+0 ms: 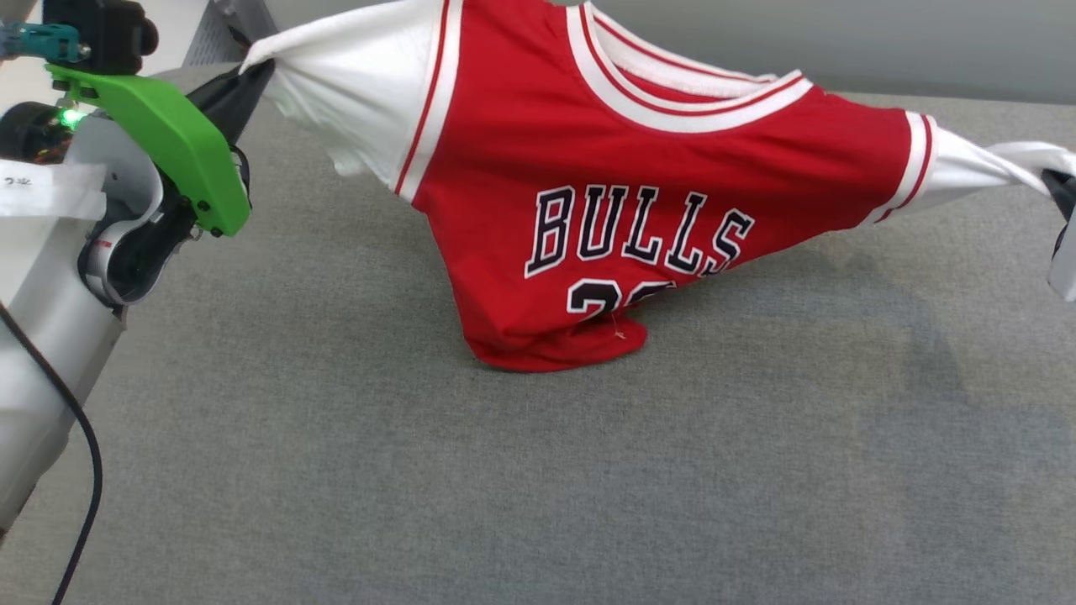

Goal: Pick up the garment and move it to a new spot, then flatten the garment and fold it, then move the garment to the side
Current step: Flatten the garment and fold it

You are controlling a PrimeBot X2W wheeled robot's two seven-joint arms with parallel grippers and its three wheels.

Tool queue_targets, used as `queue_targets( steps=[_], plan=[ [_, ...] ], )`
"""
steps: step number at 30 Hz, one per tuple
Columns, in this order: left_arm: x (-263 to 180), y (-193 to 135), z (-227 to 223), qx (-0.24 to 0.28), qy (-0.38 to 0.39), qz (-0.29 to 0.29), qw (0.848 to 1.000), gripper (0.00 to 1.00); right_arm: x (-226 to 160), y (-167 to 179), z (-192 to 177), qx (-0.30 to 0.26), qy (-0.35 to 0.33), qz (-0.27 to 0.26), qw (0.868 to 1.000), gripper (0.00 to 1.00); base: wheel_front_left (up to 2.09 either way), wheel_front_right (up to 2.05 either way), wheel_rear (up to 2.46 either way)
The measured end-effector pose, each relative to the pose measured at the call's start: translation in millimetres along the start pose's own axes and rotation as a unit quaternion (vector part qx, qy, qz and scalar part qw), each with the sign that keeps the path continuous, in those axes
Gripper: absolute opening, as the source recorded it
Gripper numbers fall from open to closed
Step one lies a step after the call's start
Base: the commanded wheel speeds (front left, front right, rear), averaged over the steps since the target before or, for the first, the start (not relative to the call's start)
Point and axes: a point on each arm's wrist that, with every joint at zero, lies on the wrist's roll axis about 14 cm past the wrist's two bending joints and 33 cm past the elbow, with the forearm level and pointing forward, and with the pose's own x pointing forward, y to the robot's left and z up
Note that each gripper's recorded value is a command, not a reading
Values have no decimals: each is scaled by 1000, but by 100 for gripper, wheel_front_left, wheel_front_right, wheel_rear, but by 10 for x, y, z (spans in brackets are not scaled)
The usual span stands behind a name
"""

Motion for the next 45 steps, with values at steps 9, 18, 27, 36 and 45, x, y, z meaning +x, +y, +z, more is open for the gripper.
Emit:
queue_targets(
  steps=[9, 18, 27, 36, 45],
  plan=[
    [-545, -63, 659, 34, -131, 13, 991, 0, -557, 78, 711, 21, -131, 22, 991, 0, 0, 0, 0],
    [-1024, -134, 945, 35, -210, 31, 977, 0, -960, 115, 1087, 40, -224, 35, 973, 0, 0, 0, 0],
    [-1146, -181, 1071, 28, -241, 27, 970, 0, -1001, 149, 1295, 45, -257, 47, 964, 0, 0, 0, 0],
    [-804, -84, 1265, 43, -241, 19, 969, 0, -726, 144, 1774, 43, -298, 50, 952, 0, 0, 0, 0],
    [-153, 160, 1867, 63, -303, 22, 951, 0, -221, 13, 2409, 56, -373, 21, 926, 0, 0, 0, 0]
  ],
)
